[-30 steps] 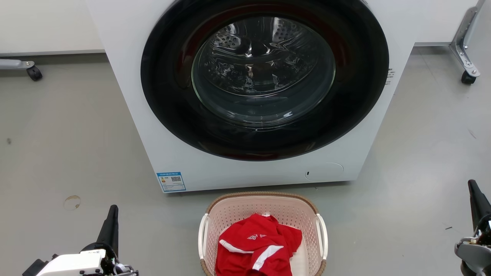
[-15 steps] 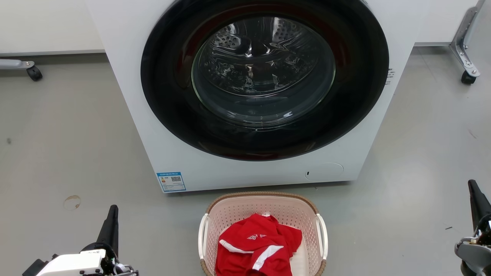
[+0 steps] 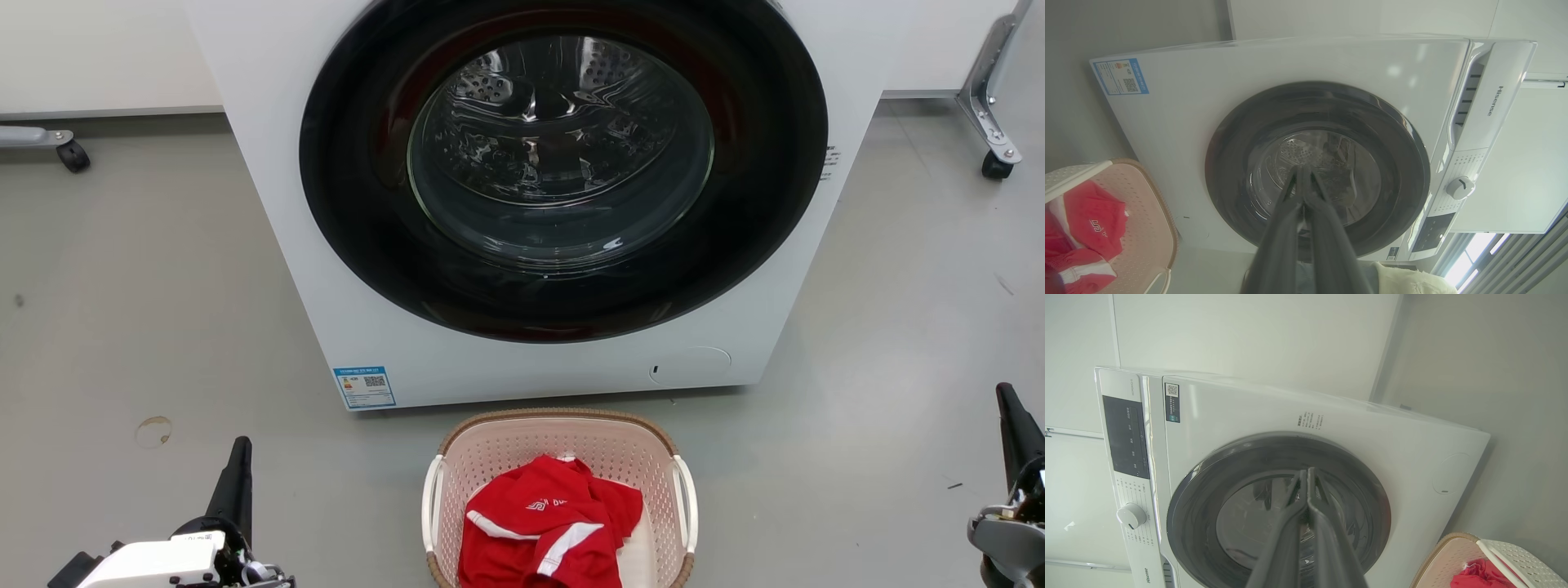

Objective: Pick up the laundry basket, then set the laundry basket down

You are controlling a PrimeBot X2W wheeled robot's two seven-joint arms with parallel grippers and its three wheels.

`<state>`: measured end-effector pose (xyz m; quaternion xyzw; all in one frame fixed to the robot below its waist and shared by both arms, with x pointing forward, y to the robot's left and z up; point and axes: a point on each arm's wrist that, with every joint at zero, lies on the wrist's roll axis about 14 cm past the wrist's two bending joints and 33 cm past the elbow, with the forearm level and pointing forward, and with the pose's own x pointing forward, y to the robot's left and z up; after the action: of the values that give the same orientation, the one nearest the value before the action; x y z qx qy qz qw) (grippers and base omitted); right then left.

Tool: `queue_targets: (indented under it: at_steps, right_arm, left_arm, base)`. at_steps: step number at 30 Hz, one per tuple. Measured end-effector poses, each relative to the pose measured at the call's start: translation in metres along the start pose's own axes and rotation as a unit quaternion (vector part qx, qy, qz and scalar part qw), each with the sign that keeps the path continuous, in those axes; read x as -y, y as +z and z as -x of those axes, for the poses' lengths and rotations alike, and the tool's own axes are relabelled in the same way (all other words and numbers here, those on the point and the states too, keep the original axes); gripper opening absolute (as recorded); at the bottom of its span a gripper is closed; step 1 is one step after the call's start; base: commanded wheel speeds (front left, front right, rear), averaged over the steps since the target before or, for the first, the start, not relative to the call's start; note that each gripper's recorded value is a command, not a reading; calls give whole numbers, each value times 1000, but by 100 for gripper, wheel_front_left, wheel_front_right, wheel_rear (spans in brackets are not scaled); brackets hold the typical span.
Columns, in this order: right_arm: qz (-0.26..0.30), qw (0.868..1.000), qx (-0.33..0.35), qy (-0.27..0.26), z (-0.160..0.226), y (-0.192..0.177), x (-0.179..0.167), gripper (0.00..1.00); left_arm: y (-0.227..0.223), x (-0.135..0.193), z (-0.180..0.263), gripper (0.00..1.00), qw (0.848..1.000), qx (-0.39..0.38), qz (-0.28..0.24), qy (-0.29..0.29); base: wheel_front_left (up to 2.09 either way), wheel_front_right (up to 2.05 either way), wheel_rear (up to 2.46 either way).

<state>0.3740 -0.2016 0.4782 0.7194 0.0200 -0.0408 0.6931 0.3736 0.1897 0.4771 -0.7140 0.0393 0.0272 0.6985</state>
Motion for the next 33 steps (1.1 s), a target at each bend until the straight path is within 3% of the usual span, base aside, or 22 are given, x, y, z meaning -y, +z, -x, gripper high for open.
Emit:
queue_targets:
  at_steps: [33]
  right_arm:
    - [0,1000,0,0,0,0,0,0]
  left_arm:
    - [0,0,0,0,1000,0,0,0]
  base:
    - [0,0,0]
